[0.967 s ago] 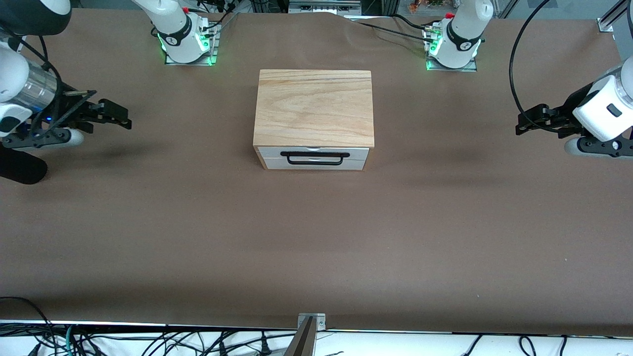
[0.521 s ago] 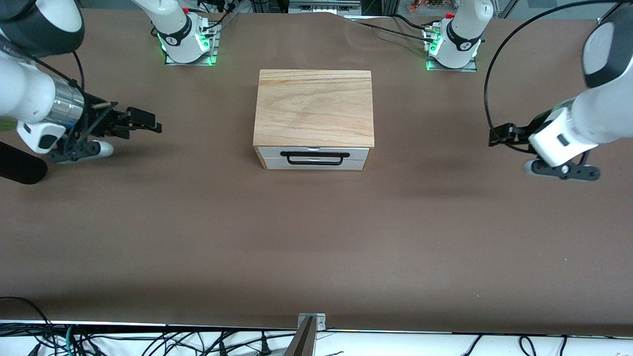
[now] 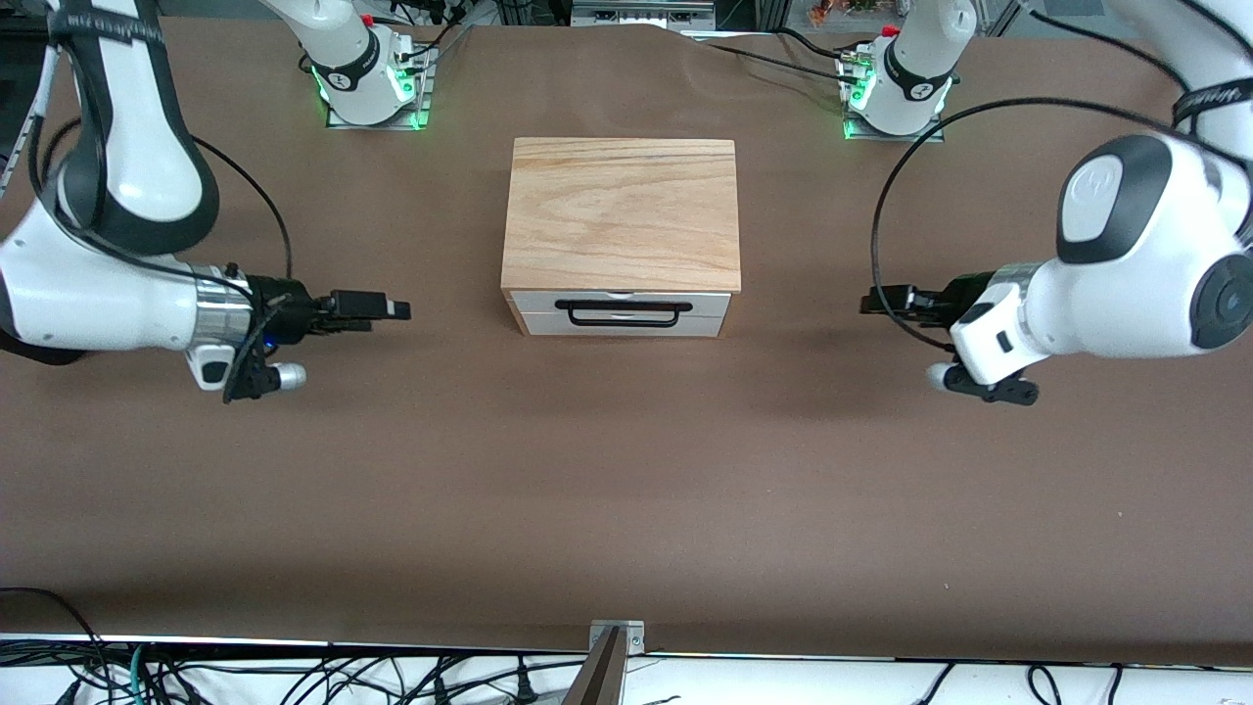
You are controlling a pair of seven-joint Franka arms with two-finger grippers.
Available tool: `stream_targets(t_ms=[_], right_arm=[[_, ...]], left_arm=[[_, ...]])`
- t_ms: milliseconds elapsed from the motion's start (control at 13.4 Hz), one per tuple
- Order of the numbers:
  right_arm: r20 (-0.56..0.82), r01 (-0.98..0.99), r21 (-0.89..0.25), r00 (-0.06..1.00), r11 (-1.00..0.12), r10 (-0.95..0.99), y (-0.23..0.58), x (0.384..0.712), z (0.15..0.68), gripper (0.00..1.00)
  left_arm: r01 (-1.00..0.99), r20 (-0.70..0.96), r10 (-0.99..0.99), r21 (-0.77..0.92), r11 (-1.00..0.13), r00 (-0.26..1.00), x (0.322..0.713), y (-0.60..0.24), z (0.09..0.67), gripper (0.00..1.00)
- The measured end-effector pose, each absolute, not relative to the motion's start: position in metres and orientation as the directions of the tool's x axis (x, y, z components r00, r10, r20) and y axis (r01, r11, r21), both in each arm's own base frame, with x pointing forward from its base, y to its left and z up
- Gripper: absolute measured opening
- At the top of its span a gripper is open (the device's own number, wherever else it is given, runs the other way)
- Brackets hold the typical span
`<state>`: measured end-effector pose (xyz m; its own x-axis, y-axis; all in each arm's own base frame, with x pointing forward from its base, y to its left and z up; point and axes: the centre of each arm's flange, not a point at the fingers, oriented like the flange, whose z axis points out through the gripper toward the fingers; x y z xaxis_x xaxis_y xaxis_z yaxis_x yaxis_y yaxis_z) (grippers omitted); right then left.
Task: Pull top drawer with both arms simultaneously
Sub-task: 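Move the left and right grippers inward toward the drawer handle, then lower both grippers onto the black handle ends and close them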
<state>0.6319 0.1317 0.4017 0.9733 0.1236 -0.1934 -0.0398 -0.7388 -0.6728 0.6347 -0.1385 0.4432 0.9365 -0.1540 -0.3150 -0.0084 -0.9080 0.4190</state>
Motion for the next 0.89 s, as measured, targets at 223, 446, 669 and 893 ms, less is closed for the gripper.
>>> stream_targets(t_ms=[223, 446, 669, 893], right_arm=[[-0.146, -0.026, -0.792, 0.978, -0.61, 0.147, 0.144, 0.643, 0.361, 0.94], [-0.084, -0.006, -0.874, 0.986, -0.485, 0.14, 0.168, 0.649, 0.329, 0.88], [0.006, 0.042, -0.922, 0.995, -0.385, 0.095, 0.217, 0.638, 0.296, 0.88], [0.096, 0.112, -0.953, 0.993, -0.283, 0.069, 0.234, 0.63, 0.254, 0.74]], left_arm=[[0.021, -0.298, -0.169, 0.544, -0.839, 0.94, 0.649, -0.165, 0.406, 1.0], [-0.024, -0.251, -0.271, 0.69, -0.723, 0.929, 0.651, -0.194, 0.375, 1.0], [-0.082, -0.186, -0.363, 0.788, -0.61, 0.913, 0.653, -0.203, 0.33, 1.0], [-0.072, -0.143, -0.374, 0.86, -0.506, 0.916, 0.648, -0.219, 0.294, 1.0]])
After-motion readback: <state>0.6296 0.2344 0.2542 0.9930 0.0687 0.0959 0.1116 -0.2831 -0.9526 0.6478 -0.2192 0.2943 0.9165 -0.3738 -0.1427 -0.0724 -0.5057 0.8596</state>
